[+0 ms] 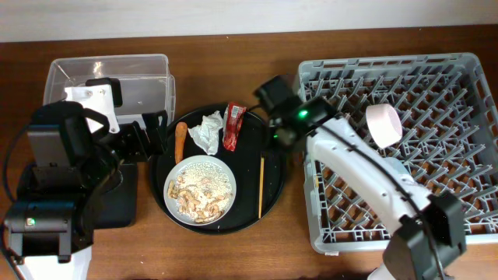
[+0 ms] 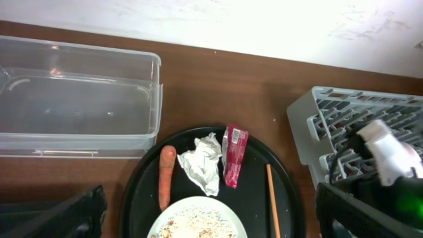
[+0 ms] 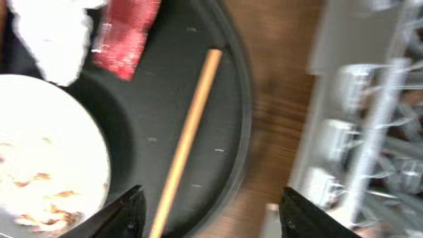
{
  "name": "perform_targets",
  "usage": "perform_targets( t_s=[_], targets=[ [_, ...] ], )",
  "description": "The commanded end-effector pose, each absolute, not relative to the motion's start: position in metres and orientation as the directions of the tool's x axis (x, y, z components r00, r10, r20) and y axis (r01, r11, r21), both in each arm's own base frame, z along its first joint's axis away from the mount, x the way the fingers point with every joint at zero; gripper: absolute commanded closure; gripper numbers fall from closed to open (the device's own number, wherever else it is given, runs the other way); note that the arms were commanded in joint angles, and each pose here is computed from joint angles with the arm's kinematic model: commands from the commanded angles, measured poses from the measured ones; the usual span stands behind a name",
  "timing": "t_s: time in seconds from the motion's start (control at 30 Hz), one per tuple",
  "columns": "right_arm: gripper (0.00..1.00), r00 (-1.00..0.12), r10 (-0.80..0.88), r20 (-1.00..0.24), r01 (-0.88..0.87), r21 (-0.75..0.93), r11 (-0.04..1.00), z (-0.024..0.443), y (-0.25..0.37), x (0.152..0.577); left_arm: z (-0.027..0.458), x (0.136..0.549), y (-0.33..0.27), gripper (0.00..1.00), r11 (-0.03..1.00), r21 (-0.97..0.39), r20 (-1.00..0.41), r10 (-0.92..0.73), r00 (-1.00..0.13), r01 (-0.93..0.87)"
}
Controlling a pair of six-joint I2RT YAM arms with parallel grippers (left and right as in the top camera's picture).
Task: Sort waste into correct bins and load items into the dishwasher rack
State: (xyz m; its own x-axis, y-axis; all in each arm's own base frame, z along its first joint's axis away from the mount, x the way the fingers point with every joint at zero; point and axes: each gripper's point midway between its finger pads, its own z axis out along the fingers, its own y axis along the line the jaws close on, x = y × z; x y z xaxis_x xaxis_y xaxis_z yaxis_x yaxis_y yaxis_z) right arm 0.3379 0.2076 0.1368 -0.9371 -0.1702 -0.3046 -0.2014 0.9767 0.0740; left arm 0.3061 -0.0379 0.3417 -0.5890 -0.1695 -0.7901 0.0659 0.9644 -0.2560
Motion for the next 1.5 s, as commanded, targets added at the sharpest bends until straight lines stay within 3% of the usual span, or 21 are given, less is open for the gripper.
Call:
perform_targets(
  t_s=[0.0, 0.17, 0.3, 0.33, 0.53, 0.77, 0.83, 0.9, 0.93, 1.03, 1.17, 1.3, 1.47],
  targets=[
    [0.37, -0.975, -0.077, -0.209, -0.095, 0.080, 0.992, 0.097, 0.221, 0.334, 0.344, 0.306, -0.035, 0.01, 0.965, -0.259, -0.794, -0.182, -0.580, 0.051],
    [0.50, -0.996, -0.063, -0.055, -0.069, 0.107, 0.992, 0.049, 0.233, 0.321, 0.343, 0.307, -0.035, 0.01, 0.965, -0.259, -0.792, -0.182, -0.583, 0.050],
    [0.52, -0.997, -0.065, 0.042, -0.059, 0.130, 0.990, 0.024, 0.240, 0.310, 0.343, 0.307, -0.035, 0.01, 0.965, -0.259, -0.792, -0.182, -0.583, 0.050],
    [0.59, -0.996, -0.065, 0.060, -0.057, 0.128, 0.990, 0.018, 0.240, 0.308, 0.343, 0.307, -0.035, 0.01, 0.965, -0.259, -0.792, -0.182, -0.583, 0.050],
    [0.74, -0.996, -0.038, 0.084, -0.027, 0.120, 0.992, 0.009, 0.240, 0.306, 0.343, 0.307, -0.035, 0.01, 0.965, -0.259, -0.791, -0.182, -0.584, 0.050],
    [0.75, -0.993, 0.034, 0.114, 0.046, 0.103, 0.994, -0.007, 0.233, 0.296, 0.343, 0.307, -0.035, 0.01, 0.965, -0.259, -0.790, -0.182, -0.585, 0.050],
    [0.80, -0.993, 0.038, 0.114, 0.050, 0.106, 0.993, -0.006, 0.233, 0.297, 0.343, 0.307, -0.035, 0.01, 0.964, -0.259, -0.790, -0.182, -0.585, 0.050],
    [0.96, -0.992, 0.035, 0.121, 0.049, 0.117, 0.992, -0.004, 0.234, 0.297, 0.343, 0.307, -0.035, 0.01, 0.965, -0.259, -0.790, -0.182, -0.585, 0.050],
    [0.96, -0.993, 0.029, 0.116, 0.043, 0.121, 0.992, -0.001, 0.234, 0.298, 0.343, 0.307, -0.035, 0.01, 0.964, -0.259, -0.790, -0.182, -0.585, 0.050],
    [0.96, -0.998, -0.049, 0.051, -0.040, 0.156, 0.987, 0.024, 0.239, 0.309, 0.343, 0.307, -0.035, 0.01, 0.965, -0.259, -0.790, -0.182, -0.585, 0.050],
    [0.96, -0.970, -0.151, -0.193, -0.178, 0.134, 0.975, 0.102, 0.232, 0.337, 0.343, 0.307, -0.035, 0.01, 0.965, -0.259, -0.790, -0.182, -0.585, 0.050],
    [0.96, -0.926, -0.088, -0.366, -0.091, -0.009, 0.996, 0.159, 0.178, 0.357, 0.343, 0.307, -0.035, 0.01, 0.965, -0.259, -0.790, -0.182, -0.585, 0.050],
    [0.96, -0.895, -0.059, -0.442, -0.040, -0.052, 0.998, 0.198, 0.113, 0.369, 0.343, 0.307, -0.035, 0.01, 0.965, -0.259, -0.790, -0.182, -0.585, 0.050]
  ],
)
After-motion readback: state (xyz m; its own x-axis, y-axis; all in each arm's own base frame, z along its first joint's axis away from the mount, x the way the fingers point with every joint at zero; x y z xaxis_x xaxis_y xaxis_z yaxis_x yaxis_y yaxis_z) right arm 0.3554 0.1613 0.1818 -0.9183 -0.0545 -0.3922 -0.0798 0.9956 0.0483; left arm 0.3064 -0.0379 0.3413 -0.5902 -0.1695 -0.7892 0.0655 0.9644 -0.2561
